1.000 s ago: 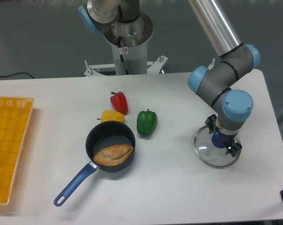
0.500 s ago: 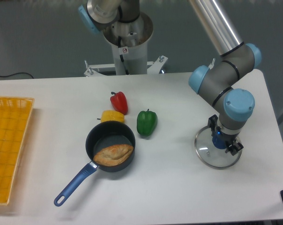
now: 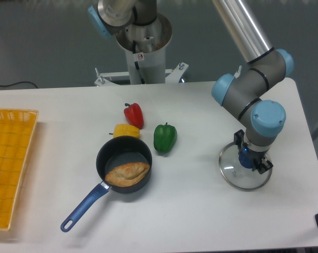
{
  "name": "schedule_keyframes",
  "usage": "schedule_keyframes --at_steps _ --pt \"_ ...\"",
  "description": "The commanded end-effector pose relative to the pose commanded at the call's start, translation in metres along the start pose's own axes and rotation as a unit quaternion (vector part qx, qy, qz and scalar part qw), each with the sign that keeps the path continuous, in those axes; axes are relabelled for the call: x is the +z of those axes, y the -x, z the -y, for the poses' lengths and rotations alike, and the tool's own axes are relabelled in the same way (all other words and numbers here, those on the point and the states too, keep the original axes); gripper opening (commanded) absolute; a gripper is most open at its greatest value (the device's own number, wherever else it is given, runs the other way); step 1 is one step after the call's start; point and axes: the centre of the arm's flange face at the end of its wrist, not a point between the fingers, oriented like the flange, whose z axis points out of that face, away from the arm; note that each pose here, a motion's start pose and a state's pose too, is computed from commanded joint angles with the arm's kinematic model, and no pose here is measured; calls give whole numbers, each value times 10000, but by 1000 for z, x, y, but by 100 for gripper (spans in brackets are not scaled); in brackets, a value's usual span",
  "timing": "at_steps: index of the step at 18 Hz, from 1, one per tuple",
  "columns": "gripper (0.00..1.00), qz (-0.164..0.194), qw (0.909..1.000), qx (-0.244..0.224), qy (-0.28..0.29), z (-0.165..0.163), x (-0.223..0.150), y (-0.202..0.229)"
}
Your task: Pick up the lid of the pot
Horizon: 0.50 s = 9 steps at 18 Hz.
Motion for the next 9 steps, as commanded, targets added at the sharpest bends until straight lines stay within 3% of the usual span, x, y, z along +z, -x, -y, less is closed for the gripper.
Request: schedule_keyframes --at_steps 9 --pt "60 -72 9997 44 -224 7 -54 -18"
